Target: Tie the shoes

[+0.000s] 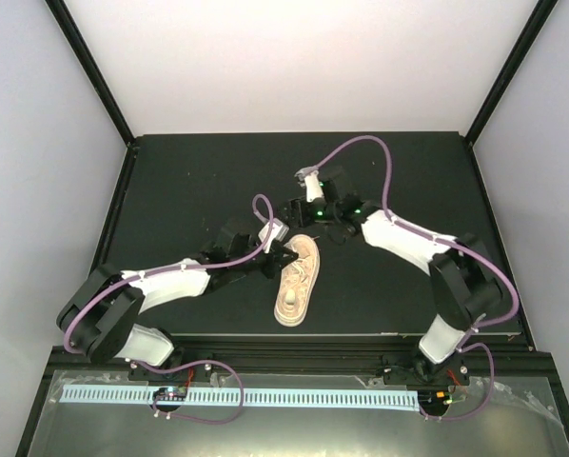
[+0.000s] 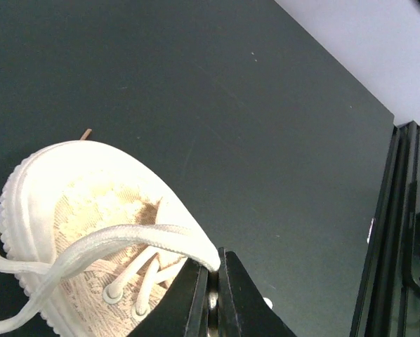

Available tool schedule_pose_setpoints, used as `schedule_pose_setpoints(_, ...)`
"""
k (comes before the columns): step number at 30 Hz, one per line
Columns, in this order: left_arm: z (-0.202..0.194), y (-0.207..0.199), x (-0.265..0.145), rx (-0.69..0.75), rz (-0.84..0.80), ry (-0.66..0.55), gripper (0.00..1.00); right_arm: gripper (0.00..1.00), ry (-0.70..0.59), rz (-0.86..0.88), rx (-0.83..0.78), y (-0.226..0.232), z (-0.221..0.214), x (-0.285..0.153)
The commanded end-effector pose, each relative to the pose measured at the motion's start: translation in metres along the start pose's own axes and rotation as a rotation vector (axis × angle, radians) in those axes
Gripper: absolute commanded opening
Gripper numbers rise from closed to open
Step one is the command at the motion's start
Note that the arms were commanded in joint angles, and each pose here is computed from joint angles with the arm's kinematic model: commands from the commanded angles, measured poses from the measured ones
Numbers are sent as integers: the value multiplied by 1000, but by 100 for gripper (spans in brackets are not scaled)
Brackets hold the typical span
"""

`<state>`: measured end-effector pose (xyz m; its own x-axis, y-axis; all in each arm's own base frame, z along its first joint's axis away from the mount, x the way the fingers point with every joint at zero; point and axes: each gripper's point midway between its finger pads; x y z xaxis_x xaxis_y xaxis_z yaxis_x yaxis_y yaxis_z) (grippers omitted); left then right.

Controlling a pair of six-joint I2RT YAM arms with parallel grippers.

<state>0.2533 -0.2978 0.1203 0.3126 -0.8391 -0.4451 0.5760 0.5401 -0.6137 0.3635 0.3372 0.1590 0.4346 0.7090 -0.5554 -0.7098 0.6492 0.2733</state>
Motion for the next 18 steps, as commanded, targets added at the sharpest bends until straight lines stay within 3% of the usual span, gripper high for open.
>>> schedule_pose_setpoints(1, 17, 0, -8, -23, 22, -76, 1, 81, -82, -98, 1, -27, 9, -47)
schedule_pose_setpoints(4, 20, 0, -9, -62, 18, -86, 2, 75, -68, -130, -23, -37, -20, -57)
schedule_pose_setpoints(8, 22, -7, -10, -70, -21, -89, 2, 55, -62, -29, -50, -21, -57, -52)
schedule_pose_setpoints(12, 19, -5, -11, -57, -22, -78, 2, 44, -58, 26, -103, -2, -78, -43)
schedule_pose_setpoints(18, 18, -11, -13, -45, -56, -71, 2, 42, -46, 71, -163, 5, -89, -25)
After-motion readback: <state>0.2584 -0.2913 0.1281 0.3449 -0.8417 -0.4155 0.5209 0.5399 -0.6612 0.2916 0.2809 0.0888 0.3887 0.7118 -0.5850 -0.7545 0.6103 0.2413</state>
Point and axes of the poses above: each gripper's point midway between its finger pads, its own x axis out along the fingers, its own y axis along the line the jaws close on, z = x × y, and after that the axes turned 12 degrees about -x, right-handed
